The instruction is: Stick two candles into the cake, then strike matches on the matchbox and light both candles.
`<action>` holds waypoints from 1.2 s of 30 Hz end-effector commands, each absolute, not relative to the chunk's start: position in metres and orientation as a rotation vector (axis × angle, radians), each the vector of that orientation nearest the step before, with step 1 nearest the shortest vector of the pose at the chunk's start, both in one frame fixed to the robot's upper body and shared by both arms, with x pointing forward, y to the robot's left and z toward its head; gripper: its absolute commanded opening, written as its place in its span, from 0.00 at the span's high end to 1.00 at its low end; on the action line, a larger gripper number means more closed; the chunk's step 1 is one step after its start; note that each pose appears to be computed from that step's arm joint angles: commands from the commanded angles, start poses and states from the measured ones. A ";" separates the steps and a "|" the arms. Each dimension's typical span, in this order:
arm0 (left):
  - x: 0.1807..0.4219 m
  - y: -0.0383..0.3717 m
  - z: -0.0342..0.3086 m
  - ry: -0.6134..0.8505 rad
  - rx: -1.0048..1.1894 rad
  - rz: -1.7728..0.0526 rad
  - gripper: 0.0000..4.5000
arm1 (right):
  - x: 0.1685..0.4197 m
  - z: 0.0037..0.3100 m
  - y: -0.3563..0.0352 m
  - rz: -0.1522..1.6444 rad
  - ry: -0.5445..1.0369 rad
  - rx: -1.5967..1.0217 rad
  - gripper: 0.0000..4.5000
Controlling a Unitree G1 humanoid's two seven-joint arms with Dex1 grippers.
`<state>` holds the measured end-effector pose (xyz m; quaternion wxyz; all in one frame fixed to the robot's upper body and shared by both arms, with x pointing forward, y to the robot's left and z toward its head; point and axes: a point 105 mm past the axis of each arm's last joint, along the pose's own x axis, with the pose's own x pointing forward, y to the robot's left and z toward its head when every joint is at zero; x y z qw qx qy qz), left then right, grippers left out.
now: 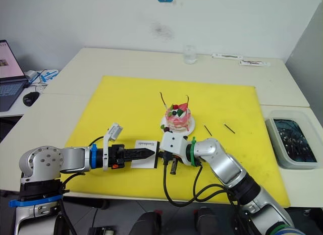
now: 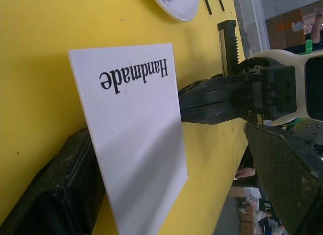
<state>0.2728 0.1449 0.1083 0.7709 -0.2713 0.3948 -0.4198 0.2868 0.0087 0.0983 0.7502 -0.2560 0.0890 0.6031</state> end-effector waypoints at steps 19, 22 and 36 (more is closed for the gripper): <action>0.267 0.145 0.091 0.893 -0.580 -0.866 0.99 | 0.277 0.116 0.023 1.374 0.138 -0.529 1.00; 0.267 0.149 0.092 0.885 -0.576 -0.859 0.99 | 0.278 0.118 0.024 1.370 0.134 -0.526 1.00; 0.252 0.158 0.123 0.758 -0.597 -1.038 0.99 | 0.280 0.165 -0.017 1.238 -0.010 -0.460 1.00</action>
